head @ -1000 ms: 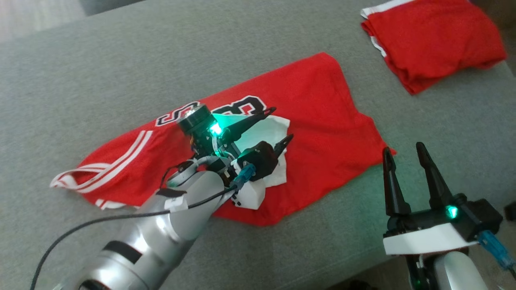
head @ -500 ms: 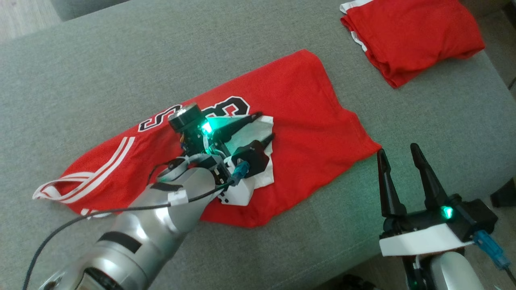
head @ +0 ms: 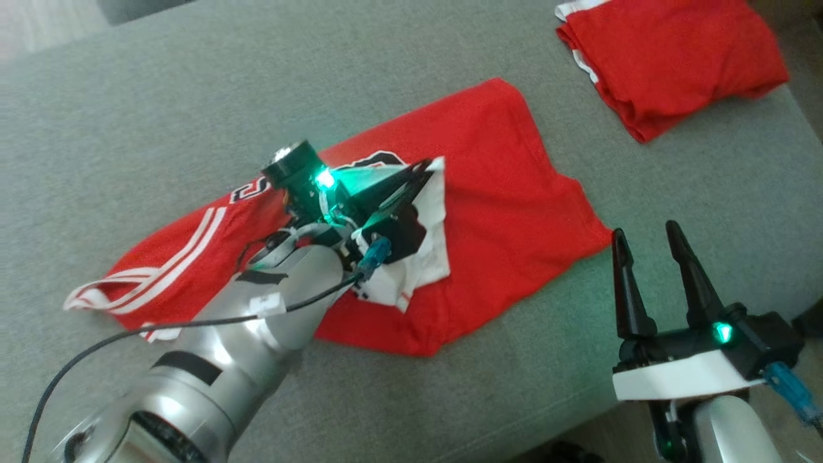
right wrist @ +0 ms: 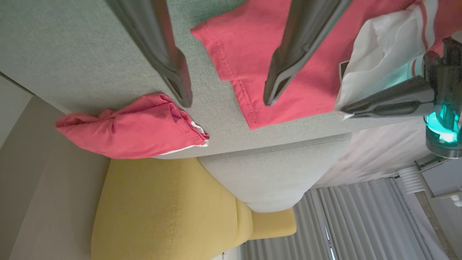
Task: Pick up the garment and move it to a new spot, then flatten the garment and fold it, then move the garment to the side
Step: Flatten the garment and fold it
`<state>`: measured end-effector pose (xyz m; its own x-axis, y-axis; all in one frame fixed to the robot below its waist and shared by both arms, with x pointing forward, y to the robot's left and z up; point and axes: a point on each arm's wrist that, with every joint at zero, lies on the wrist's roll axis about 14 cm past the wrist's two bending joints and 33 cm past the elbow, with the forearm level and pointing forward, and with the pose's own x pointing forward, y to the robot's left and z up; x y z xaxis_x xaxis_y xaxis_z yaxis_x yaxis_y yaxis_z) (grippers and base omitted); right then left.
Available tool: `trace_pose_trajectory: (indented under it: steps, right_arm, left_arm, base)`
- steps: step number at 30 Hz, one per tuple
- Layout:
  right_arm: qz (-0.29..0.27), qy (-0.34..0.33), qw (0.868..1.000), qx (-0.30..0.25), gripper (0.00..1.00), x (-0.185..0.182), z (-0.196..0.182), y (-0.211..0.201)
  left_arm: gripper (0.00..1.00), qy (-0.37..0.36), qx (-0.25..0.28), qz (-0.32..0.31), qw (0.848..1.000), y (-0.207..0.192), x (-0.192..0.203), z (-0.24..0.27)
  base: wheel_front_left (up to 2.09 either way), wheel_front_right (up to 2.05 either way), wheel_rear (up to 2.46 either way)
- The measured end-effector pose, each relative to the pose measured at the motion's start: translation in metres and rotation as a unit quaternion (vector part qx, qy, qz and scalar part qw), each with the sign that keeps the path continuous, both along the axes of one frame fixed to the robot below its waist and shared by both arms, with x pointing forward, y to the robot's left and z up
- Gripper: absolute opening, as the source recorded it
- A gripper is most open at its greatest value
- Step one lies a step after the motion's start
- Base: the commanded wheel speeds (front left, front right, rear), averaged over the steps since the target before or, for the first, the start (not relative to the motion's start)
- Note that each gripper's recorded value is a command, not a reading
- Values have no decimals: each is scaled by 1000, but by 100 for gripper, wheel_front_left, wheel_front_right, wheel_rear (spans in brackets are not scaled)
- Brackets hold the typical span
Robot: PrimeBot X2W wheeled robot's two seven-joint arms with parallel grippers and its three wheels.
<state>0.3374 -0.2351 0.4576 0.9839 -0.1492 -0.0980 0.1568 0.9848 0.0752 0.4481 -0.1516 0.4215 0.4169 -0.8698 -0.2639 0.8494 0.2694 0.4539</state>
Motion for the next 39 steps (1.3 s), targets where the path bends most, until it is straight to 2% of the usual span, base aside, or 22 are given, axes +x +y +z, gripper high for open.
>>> trace_pose_trajectory:
  steps: [5, 12, 18, 26, 39]
  right_arm:
    - [4, -5, 1000, 1, 100, -1, 2, 1]
    - [19, 22, 1000, 12, 100, -17, -16, 11]
    - [50, 54, 997, 13, 100, -20, -37, 24]
    - [77, 96, 992, 0, 100, -19, -61, 30]
    - [39, 78, 996, 13, 100, 8, -54, 5]
  left_arm:
    - [0, -25, -96, 56, 994, 17, 16, 58]
    - [0, -42, -149, 159, 975, 110, 24, 89]
    - [0, -74, -131, 223, 963, 167, 23, 107]
    - [0, -91, -131, 271, 949, 205, 27, 121]
    - [0, -78, -119, 297, 944, 224, 25, 109]
  base:
    - [0, 0, 0]
    - [0, 0, 0]
    - [0, 0, 0]
    - [0, 0, 0]
    - [0, 0, 0]
